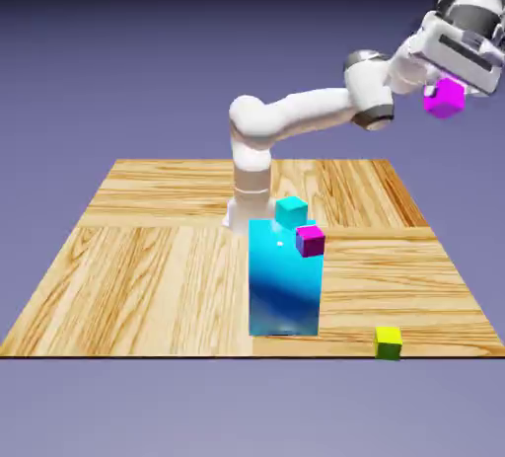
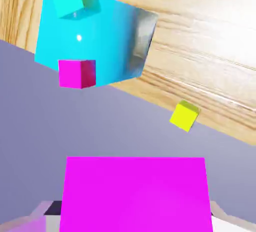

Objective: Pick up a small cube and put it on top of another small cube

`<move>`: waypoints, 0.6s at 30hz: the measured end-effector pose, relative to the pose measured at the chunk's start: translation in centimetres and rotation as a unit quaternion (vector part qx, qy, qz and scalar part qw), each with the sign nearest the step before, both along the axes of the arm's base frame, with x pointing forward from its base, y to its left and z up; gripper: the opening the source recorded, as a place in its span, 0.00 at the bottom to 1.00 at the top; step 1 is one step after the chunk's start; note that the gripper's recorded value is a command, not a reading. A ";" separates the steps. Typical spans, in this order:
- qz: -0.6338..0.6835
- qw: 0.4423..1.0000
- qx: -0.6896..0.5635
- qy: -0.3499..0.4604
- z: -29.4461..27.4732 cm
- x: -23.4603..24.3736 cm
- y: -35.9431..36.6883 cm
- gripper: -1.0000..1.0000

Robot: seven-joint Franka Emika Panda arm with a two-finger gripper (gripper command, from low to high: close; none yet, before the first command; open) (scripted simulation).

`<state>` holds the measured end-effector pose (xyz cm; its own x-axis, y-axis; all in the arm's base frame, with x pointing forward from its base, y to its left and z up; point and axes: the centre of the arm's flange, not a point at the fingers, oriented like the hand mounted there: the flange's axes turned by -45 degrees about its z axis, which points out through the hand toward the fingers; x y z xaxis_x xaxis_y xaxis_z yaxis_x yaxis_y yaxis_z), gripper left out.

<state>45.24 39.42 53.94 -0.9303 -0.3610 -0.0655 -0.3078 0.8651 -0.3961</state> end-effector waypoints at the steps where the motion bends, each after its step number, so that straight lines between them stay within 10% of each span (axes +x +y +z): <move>1: -0.004 1.000 0.003 0.024 -2.5 1.8 -0.2 0.00; 15: -0.074 0.946 0.109 0.296 -37.1 12.8 -9.4 0.00; 16: -0.074 0.946 0.108 0.296 -37.4 12.7 -9.4 1.00; 18: -0.074 0.946 0.109 0.296 -37.4 12.7 -9.4 1.00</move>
